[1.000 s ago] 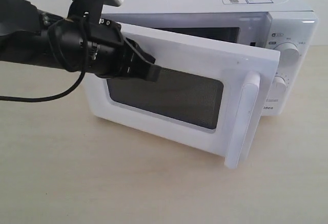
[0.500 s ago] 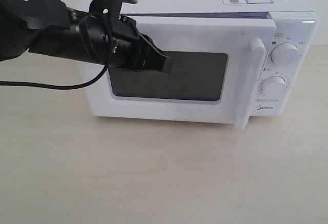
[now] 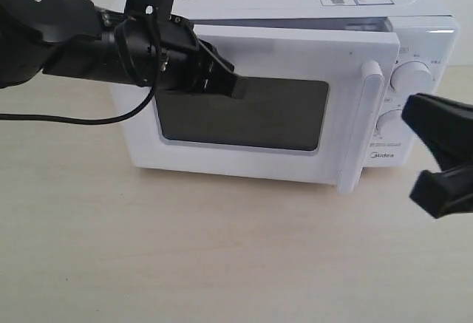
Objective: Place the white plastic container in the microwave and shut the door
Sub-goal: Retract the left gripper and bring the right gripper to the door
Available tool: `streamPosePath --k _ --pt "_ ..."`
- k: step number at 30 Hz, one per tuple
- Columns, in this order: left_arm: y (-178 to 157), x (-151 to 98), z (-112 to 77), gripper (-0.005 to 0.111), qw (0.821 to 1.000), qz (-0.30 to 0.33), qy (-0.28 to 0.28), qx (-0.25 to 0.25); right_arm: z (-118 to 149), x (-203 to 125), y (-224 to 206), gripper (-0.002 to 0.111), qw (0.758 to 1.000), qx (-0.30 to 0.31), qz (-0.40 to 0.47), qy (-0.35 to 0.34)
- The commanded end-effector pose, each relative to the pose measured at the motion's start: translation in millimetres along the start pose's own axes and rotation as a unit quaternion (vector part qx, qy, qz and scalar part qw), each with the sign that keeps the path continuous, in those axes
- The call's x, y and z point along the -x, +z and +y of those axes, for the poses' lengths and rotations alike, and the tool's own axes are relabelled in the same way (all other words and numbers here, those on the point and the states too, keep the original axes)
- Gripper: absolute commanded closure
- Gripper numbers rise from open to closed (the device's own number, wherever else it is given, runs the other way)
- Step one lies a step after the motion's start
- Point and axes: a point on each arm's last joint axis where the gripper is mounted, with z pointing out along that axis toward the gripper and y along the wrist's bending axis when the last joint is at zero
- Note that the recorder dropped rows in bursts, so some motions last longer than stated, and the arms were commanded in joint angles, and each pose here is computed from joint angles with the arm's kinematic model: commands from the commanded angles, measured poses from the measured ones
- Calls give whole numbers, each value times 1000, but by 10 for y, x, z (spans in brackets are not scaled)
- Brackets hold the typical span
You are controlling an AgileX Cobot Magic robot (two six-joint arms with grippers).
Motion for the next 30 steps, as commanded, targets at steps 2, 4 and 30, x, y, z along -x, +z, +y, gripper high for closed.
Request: streamPosePath --k 2,4,30 --pt "-1 40 -1 102 1000 -13 1 8 70 -87 326 109 999 -3 50 4" --pt "-2 39 7 102 1000 -13 2 8 123 -110 453 109 998 -1 58 -2" --pt "-1010 -619 129 102 996 -47 -18 80 204 234 1096 109 986 -158 51 -14"
